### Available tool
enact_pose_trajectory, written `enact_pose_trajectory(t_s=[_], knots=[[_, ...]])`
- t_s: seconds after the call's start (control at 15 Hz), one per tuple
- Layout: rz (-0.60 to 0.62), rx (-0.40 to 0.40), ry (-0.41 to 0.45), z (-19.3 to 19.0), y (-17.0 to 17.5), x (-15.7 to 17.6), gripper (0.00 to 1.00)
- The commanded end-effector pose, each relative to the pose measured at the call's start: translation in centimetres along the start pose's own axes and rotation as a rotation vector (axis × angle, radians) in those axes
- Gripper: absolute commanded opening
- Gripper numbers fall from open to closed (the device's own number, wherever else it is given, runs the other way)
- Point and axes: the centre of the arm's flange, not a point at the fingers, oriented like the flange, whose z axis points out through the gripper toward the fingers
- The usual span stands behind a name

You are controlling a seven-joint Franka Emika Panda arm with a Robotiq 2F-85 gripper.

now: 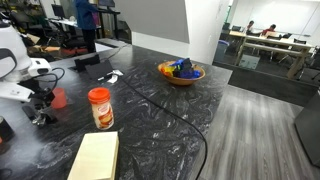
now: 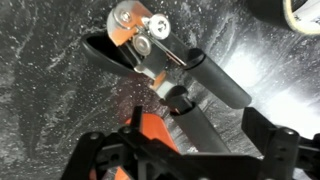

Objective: Move the can opener on the counter

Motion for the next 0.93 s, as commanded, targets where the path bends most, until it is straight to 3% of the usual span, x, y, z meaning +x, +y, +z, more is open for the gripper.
enact_pose_trajectory(t_s=[0.0, 0.33, 0.87], knots=[[-0.083, 0.077, -0.008, 0.0, 0.7, 0.9, 1.00], [-0.134, 0.092, -0.012, 0.3, 0.7, 1.4, 1.00], [-0.131, 0.027, -0.079, 2.3, -0.6, 0.6, 1.00]])
